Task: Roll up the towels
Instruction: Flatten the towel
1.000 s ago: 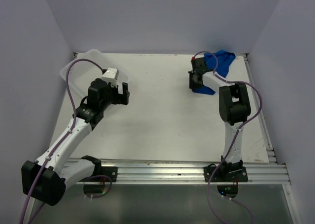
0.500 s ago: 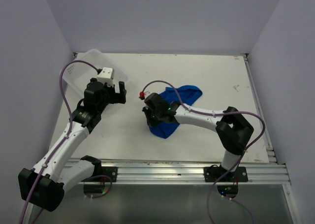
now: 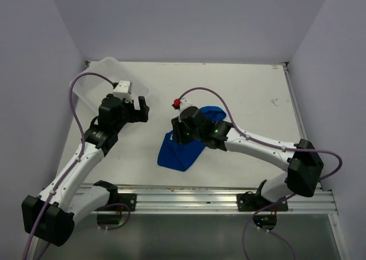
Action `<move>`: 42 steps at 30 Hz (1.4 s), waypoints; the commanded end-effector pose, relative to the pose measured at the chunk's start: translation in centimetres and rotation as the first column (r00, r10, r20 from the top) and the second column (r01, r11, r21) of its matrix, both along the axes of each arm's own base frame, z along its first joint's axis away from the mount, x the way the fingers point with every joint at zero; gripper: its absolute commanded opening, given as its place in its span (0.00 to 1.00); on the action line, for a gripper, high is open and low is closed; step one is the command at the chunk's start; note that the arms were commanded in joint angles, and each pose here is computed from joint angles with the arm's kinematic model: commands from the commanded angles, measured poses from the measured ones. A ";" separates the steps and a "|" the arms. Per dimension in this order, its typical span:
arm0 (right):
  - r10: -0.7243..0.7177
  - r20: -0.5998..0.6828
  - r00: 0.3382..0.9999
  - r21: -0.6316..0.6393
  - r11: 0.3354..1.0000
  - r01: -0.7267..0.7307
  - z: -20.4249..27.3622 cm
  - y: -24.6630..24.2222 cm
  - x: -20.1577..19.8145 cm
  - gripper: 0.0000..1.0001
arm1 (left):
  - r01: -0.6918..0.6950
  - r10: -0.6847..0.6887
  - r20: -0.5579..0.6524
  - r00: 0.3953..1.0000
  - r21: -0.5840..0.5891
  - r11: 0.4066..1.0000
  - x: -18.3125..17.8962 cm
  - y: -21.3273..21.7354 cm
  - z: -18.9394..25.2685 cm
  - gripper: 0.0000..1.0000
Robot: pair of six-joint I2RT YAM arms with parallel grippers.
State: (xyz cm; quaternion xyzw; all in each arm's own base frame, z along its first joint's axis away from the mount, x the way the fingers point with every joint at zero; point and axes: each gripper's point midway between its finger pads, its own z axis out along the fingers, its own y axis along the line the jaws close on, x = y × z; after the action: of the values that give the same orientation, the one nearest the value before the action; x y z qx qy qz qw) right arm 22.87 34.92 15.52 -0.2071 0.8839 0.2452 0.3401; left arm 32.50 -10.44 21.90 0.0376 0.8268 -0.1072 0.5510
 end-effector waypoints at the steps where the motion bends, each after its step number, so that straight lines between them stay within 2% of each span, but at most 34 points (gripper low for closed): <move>1: -0.097 0.046 0.994 -0.089 0.991 0.100 -0.6 -2.0 1.4 0.29 | 0.058 -0.069 -0.065 0.996 -0.160 0.985 -1.8 -2.3 -1.9 1.00; 4: -0.091 -0.003 0.996 -0.144 0.985 0.090 -2.9 -1.7 1.1 0.31 | 0.064 -0.092 -0.112 0.989 -0.232 0.971 -3.2 -3.0 -3.7 1.00; 10: -0.076 -0.046 0.996 -0.207 0.976 0.064 -6.6 0.2 0.4 0.41 | 0.038 -0.054 -0.046 0.997 -0.309 0.950 -5.0 -2.3 -2.5 1.00; 15: -0.084 -0.032 0.996 -0.271 0.960 0.073 -8.0 1.0 0.9 0.45 | 0.031 -0.053 -0.056 0.997 -0.348 0.937 -5.6 -2.5 -3.3 1.00; 28: -0.134 0.014 0.991 -0.388 0.912 0.129 -11.3 1.0 2.8 0.47 | -0.012 -0.039 -0.113 0.993 -0.417 0.909 -6.9 -2.6 -7.3 0.96; 29: -0.134 0.012 0.991 -0.392 0.911 0.128 -11.6 1.1 2.8 0.46 | -0.013 -0.039 -0.116 0.992 -0.421 0.907 -7.0 -2.5 -7.5 0.96; 31: -0.136 0.012 0.991 -0.406 0.905 0.130 -12.1 1.1 2.9 0.37 | -0.021 -0.037 -0.128 0.991 -0.425 0.905 -7.3 -2.5 -8.3 0.96; 32: -0.138 0.015 0.990 -0.407 0.904 0.132 -12.0 1.0 3.0 0.32 | -0.024 -0.037 -0.134 0.990 -0.423 0.906 -7.4 -2.4 -8.6 0.95; 33: -0.145 0.012 0.989 -0.408 0.903 0.137 -12.2 0.9 2.9 0.20 | -0.031 -0.035 -0.148 0.988 -0.421 0.907 -7.6 -2.4 -9.3 0.95; 36: -0.159 0.025 0.987 -0.385 0.910 0.156 -11.3 0.5 2.8 0.06 | -0.039 -0.037 -0.170 0.985 -0.421 0.906 -8.0 -2.4 -10.3 0.95; 39: -0.184 0.041 0.982 -0.352 0.917 0.186 -9.7 -0.4 2.5 0.00 | -0.044 -0.036 -0.177 0.983 -0.426 0.904 -8.1 -2.4 -10.9 0.94; 42: -0.226 0.062 0.972 -0.303 0.924 0.234 -8.1 -1.8 2.1 0.00 | -0.046 -0.038 -0.185 0.982 -0.428 0.902 -8.2 -2.4 -11.4 0.94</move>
State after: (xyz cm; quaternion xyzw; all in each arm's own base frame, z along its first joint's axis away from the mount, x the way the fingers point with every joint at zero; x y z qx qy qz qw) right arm 24.66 34.04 3.55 -0.1996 0.9331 0.0379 0.2968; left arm 23.75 -12.24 9.49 -0.0965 0.8484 -0.2661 0.4474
